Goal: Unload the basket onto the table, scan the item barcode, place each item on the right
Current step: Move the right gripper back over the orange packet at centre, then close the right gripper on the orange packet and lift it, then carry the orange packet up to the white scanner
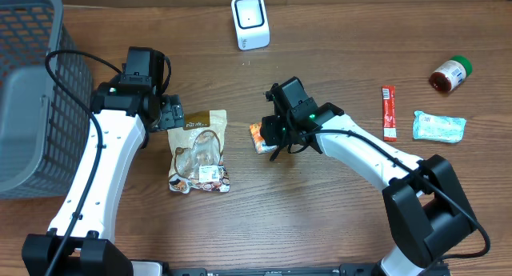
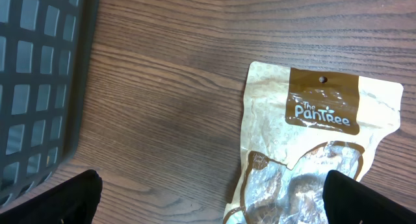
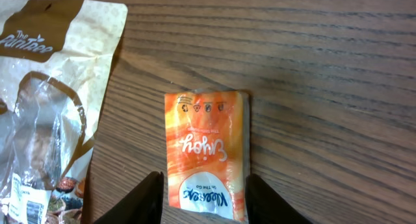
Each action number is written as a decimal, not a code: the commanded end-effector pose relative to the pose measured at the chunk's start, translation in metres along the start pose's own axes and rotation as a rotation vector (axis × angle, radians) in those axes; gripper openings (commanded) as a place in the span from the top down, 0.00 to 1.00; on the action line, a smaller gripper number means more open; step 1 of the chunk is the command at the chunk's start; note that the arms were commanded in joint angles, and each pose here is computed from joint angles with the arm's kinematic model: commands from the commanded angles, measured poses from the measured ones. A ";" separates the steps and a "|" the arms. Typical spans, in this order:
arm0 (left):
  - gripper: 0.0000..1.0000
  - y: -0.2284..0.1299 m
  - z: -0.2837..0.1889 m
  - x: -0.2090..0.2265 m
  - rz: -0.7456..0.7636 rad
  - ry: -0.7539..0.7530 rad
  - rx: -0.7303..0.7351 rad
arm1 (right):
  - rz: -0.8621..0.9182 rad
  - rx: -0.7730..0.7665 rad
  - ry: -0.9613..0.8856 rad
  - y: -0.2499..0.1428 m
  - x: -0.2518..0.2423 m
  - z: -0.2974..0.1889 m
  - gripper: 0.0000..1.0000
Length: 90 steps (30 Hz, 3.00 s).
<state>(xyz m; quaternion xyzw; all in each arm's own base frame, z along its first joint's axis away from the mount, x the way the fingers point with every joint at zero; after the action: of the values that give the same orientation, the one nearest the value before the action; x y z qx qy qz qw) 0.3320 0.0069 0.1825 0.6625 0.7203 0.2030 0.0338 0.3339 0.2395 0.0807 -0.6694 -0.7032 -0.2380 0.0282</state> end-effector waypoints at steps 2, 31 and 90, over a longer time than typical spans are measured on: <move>0.00 0.001 0.000 0.000 0.002 0.006 -0.002 | 0.003 0.000 -0.030 -0.002 -0.007 0.005 0.62; 0.00 0.001 0.000 0.000 0.002 0.006 -0.002 | 0.139 0.104 -0.046 -0.021 -0.019 0.038 0.87; 0.00 0.001 0.000 0.000 0.002 0.006 -0.002 | -0.034 -0.521 0.113 0.177 0.062 -0.293 0.97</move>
<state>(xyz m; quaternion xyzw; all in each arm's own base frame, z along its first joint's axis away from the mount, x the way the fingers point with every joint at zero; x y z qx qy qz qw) 0.3320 0.0069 0.1825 0.6625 0.7203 0.2030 0.0338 0.3850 0.1876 0.4276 -0.6395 -0.6105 -0.4643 -0.0529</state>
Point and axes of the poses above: each gripper's point midway between its finger pads, its own z axis out along the fingers, its own x axis along the line the jaws close on, y = z × x, the point moved 3 cm from there along -z, back along the fingers, and after that the axes turned 10 degrees about z, right-handed, at the moved point
